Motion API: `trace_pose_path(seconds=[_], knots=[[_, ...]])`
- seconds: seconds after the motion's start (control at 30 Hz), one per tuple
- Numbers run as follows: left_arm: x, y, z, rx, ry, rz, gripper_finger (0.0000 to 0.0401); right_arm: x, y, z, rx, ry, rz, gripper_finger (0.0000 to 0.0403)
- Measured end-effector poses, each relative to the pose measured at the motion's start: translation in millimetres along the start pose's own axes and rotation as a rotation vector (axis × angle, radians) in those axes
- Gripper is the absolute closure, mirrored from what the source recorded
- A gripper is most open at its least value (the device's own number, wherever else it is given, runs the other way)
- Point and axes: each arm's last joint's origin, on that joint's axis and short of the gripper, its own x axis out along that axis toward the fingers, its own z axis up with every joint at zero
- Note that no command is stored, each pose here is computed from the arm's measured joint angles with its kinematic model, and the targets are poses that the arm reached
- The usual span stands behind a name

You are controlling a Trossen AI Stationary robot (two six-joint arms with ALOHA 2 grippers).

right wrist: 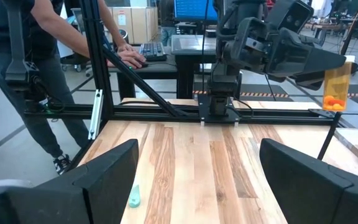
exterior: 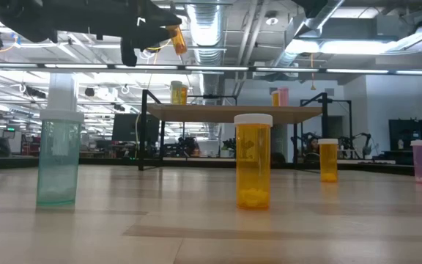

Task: Pick and place medicine bottles onto shelf by color
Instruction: Put the bottom left small orange pill bottle on the shelf

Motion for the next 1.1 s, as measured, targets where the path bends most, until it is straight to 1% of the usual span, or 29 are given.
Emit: trace_pose_path(seconds=[0.17, 0.33, 0.53, 0.6, 0.67, 0.93, 1.1], knots=[[2.1, 4.2, 1.2, 0.0, -0.001, -0.004, 0.0296, 0.0, 0.0, 0.0, -0.004, 0.0, 0.0, 0.0046], [4.5, 9.0, 2.8, 0.0, -0.004, 0.019, 0.0296, 0.0, 0.0, 0.0, -0.005, 0.0, 0.0, 0.0046], [19.1, 6.0, 16.8, 0.022, 0.025, -0.003, 0.0296, 0.0, -0.1, 0.0, -0.005, 0.0, 0.0, 0.0046], [23.1, 5.1, 20.0, 0.056, 0.048, -0.002, 0.0296, 0.0, -0.1, 0.0, -0.005, 0.0, 0.0, 0.0046], [24.8, 5.3, 21.9, 0.082, 0.053, 0.006, 0.0296, 0.0, -0.1, 0.0, -0.006, 0.0, 0.0, 0.0046], [27.4, 14.9, 21.7, 0.095, 0.071, 0.053, 0.0296, 0.0, 0.1, 0.0, -0.008, 0.0, 0.0, 0.0046], [28.9, 23.2, 19.6, 0.116, 0.106, 0.093, 0.0296, 0.0, 0.1, 0.0, -0.008, 0.0, 0.0, 0.0046]])
